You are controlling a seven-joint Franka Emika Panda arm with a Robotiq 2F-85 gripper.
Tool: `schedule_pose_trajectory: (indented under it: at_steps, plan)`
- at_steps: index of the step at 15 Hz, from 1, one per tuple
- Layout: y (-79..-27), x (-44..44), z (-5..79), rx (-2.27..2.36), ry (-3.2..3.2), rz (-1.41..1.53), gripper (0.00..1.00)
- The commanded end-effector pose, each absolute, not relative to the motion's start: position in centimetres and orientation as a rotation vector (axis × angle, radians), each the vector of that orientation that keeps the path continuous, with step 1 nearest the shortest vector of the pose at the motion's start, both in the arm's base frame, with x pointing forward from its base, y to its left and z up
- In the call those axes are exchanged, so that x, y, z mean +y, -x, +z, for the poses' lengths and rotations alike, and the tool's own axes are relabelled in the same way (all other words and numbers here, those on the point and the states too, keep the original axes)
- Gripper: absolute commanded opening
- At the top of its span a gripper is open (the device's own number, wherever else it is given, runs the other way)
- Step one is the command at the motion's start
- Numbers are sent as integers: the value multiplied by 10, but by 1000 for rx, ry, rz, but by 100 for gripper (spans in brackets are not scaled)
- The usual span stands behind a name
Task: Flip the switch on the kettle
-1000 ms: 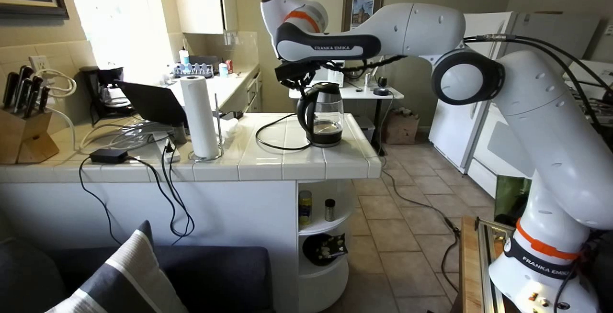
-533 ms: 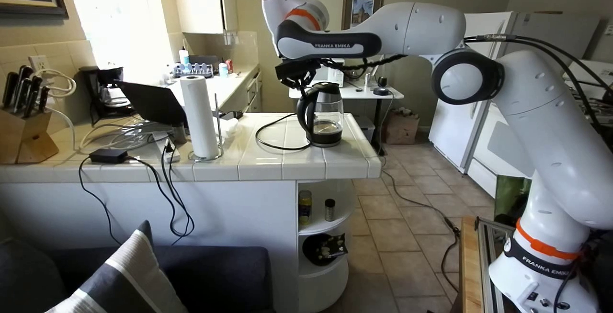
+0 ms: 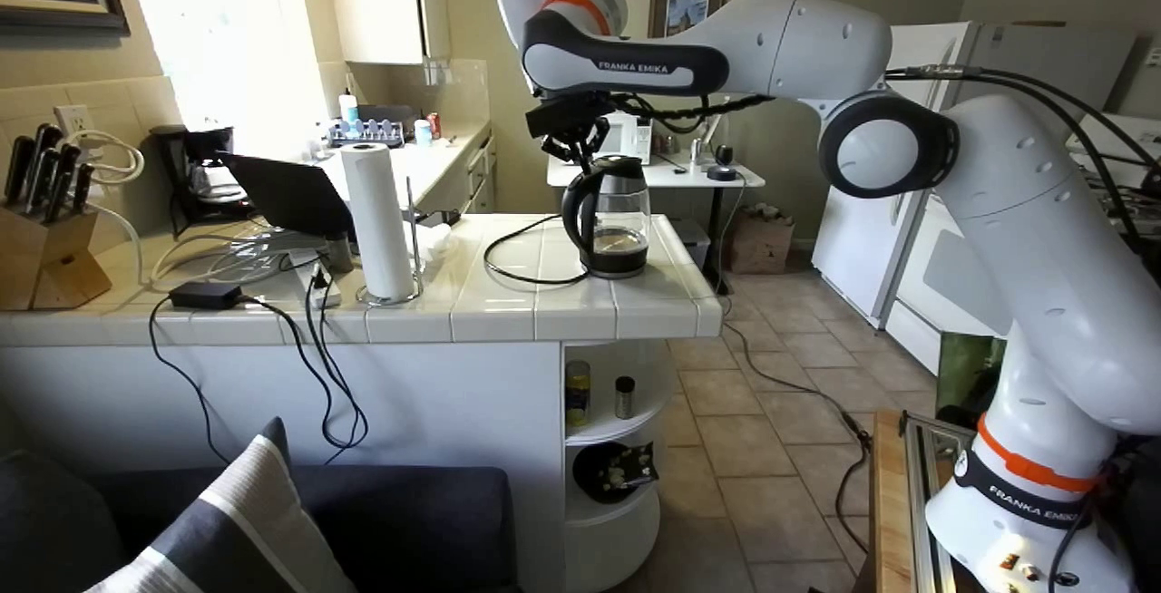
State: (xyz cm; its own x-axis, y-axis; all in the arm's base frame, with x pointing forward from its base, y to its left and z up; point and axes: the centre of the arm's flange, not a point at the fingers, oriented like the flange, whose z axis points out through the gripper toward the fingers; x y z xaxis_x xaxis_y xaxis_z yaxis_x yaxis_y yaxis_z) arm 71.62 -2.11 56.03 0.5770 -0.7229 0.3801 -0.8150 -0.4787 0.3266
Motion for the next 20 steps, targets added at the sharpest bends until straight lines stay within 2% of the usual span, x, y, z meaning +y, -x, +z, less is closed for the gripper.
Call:
schedule_pose_trajectory:
  at_steps: [1, 3, 4, 5, 13, 15, 20]
  plan:
    - [-720, -8, 576, -1286, -2340, 217, 0]
    - [-712, 1, 584, -1243, -2364, 211, 0]
    - [-707, 7, 588, -1183, -2418, 222, 26]
    - [-701, 15, 592, -1104, -2474, 234, 27]
    - [-662, 46, 645, -900, -2910, 147, 87]
    - [-656, 43, 651, -847, -2994, 129, 99]
    - [-649, 30, 661, -742, -3027, 150, 100]
